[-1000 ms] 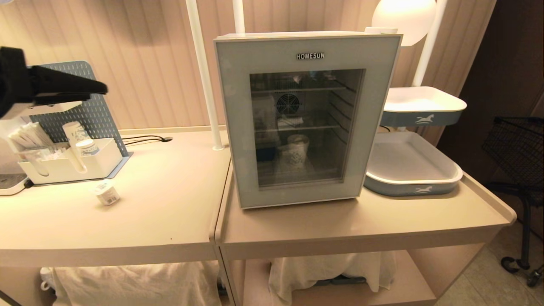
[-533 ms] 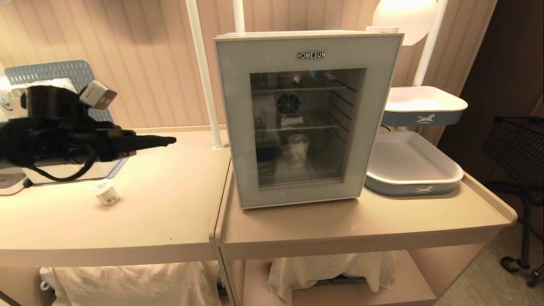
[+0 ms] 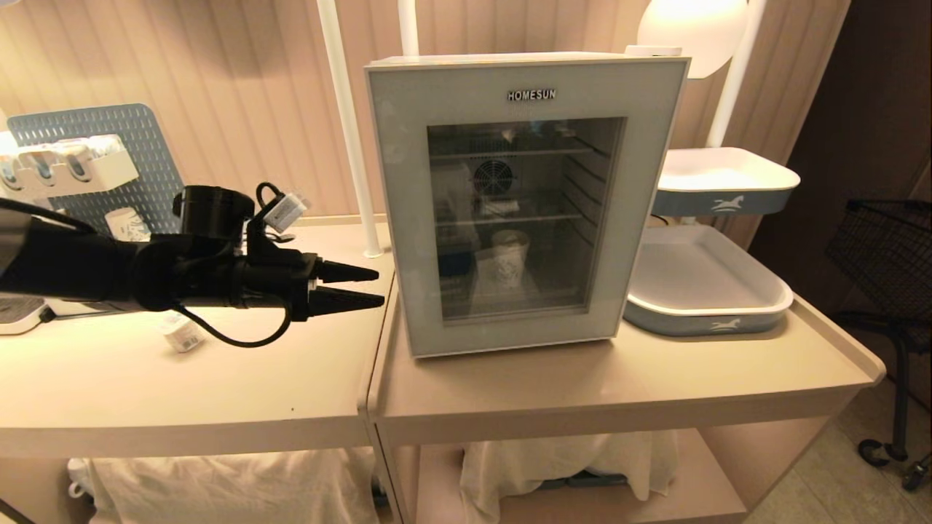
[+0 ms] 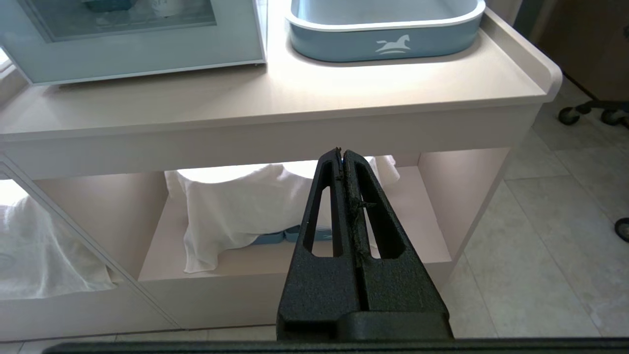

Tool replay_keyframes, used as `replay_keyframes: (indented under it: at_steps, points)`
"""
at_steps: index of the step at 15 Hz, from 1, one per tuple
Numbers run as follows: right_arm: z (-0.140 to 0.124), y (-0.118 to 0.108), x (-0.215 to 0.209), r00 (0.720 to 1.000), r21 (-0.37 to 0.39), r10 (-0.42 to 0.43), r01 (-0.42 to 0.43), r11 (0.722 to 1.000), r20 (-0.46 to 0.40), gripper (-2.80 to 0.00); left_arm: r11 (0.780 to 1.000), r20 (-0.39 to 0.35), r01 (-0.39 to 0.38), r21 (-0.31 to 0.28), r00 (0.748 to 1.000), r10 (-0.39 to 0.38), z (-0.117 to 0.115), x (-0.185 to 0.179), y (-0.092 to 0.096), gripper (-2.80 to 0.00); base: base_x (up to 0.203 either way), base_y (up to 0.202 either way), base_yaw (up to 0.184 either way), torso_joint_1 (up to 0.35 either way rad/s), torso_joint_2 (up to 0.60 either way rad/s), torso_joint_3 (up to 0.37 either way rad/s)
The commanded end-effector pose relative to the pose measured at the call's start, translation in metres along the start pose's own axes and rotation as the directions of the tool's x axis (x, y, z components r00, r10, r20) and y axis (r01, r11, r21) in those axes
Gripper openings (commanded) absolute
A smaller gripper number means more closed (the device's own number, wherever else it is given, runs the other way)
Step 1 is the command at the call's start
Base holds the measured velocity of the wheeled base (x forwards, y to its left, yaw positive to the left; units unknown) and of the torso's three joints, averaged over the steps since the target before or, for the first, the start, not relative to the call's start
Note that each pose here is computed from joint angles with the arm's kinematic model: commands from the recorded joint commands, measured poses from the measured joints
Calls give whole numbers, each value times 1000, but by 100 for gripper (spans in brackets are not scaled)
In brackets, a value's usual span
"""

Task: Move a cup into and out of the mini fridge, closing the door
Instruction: Open the freezer door

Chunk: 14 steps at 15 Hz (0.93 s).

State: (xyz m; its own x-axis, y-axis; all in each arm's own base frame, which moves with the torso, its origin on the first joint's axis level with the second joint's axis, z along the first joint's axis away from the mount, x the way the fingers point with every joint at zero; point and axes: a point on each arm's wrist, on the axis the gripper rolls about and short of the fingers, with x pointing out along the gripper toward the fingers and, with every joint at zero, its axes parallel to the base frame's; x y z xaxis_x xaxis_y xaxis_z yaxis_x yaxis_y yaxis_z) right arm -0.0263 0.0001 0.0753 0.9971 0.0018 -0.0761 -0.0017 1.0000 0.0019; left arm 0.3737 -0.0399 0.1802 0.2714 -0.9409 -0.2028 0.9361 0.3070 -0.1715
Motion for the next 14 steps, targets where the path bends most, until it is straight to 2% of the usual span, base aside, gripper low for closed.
replay_keyframes:
  at_steps: [1, 4, 9, 14]
  points:
    - [0, 0, 0, 1000, 0, 0, 0, 1000, -1, -280, 1000, 1, -7, 15, 1000, 7, 0, 4, 4, 0, 0, 0, 0, 0, 0, 0]
    - [0, 0, 0, 1000, 0, 0, 0, 1000, -1, -280, 990, -7, -137, 42, 990, 137, 9, 5, 13, 0, 0, 0, 0, 0, 0, 0]
    - [0, 0, 0, 1000, 0, 0, 0, 1000, -1, -280, 991, 28, -124, 45, 992, 123, 20, 37, 13, 0, 0, 0, 0, 0, 0, 0]
    - [0, 0, 0, 1000, 0, 0, 0, 1000, -1, -280, 994, 29, -104, 38, 994, 103, 24, 59, -1, 0, 0, 0, 0, 0, 0, 0]
